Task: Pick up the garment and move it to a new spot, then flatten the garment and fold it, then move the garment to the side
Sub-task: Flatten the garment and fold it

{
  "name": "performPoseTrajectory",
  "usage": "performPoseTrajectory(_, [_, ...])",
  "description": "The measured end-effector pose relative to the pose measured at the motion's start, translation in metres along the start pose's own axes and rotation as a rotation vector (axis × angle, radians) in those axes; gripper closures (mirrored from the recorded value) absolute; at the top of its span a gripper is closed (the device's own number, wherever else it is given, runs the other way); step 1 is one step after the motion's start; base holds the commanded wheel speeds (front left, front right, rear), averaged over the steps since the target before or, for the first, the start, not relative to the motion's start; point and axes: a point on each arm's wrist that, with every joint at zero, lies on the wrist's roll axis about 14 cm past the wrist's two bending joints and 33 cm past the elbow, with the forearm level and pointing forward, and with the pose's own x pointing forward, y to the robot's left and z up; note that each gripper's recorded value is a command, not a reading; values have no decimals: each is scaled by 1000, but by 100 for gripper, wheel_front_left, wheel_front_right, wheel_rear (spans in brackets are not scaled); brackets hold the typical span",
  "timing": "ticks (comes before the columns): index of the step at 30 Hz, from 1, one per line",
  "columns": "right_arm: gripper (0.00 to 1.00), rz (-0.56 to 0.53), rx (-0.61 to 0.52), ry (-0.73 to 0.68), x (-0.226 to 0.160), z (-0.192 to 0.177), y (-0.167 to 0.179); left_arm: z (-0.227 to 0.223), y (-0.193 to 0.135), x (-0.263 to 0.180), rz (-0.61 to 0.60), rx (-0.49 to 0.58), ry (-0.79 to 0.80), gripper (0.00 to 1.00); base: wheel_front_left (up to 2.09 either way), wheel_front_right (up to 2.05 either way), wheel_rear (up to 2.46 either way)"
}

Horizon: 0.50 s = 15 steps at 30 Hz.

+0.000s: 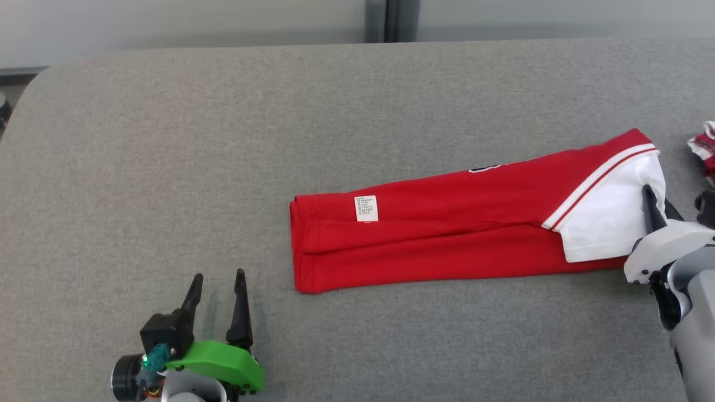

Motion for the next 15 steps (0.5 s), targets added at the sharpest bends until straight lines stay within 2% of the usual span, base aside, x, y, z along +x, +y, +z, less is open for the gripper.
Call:
performPoseTrajectory(4, [100, -24, -3, -87, -17, 22, -11, 1, -19, 4, -57, 4, -2, 0, 0, 0, 0])
performPoseTrajectory(8, [100, 6, 4, -209, -29, 56, 1, 2, -39, 8, -118, 9, -5, 0, 0, 0, 0])
performPoseTrajectory(11, [100, 76, 2, -272, -38, 73, 27, 4, -50, 9, -148, 14, -11, 0, 0, 0, 0])
performPoseTrajectory(15, [100, 225, 30, -305, -44, 79, 84, 4, -52, 7, -155, 11, -9, 0, 0, 0, 0])
